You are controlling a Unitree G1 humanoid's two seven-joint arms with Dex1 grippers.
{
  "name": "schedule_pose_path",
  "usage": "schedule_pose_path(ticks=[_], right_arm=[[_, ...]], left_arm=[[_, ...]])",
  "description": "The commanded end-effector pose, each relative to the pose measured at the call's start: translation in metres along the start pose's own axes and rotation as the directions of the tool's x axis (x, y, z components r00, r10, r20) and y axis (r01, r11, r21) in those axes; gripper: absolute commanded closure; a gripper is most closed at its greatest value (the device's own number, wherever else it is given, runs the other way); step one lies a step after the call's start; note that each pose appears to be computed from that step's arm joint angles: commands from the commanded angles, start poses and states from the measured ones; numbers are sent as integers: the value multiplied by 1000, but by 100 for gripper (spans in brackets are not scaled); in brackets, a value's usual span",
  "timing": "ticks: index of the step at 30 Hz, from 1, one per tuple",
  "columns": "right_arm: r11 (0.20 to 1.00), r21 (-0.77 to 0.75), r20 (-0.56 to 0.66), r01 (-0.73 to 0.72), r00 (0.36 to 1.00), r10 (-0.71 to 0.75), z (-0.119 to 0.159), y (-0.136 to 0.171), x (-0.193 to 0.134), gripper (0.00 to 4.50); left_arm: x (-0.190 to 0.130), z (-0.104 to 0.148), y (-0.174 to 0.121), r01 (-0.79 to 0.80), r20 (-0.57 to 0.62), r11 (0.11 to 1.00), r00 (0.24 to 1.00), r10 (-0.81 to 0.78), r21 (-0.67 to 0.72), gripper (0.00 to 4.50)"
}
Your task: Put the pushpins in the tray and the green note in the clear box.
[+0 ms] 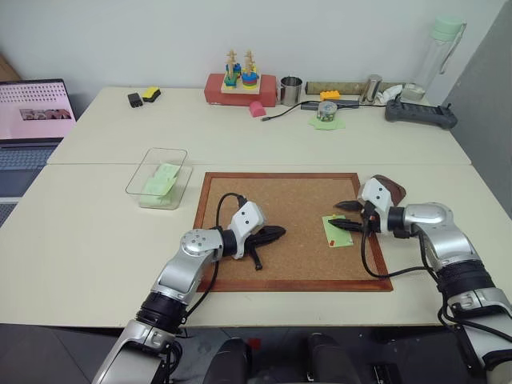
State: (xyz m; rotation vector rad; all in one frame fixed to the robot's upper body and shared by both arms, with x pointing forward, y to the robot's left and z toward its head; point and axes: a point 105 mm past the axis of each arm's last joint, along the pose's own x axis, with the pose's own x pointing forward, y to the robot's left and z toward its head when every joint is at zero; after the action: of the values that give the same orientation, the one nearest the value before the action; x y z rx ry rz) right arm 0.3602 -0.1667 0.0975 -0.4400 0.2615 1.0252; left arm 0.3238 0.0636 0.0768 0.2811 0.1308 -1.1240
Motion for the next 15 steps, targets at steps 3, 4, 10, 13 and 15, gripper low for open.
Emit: schedule_pose_path(ticks=[3, 4, 10, 13, 15], right_arm=[[999, -35, 38, -6, 999, 8, 13, -3, 0, 348], [999, -36, 41, -11, 999, 13, 14, -2, 0, 362], [999, -21, 70, -29, 997, 31, 21, 0, -1, 444], [1000, -5, 86, -27, 996, 27, 26, -1, -3, 444], [1000, 10, 102, -25, 994, 24, 30, -3, -5, 444]], left_arm=[[1, -6, -4, 8, -20, 1000, 1000, -8, -5, 450], [0, -6, -4, 7, -22, 1000, 1000, -7, -5, 450], [-1, -8, -3, 0, -29, 1000, 1000, 0, -5, 450], [-1, -9, -3, 0, -34, 1000, 999, 0, -2, 450], [-1, -9, -3, 0, -36, 1000, 999, 0, -2, 450]])
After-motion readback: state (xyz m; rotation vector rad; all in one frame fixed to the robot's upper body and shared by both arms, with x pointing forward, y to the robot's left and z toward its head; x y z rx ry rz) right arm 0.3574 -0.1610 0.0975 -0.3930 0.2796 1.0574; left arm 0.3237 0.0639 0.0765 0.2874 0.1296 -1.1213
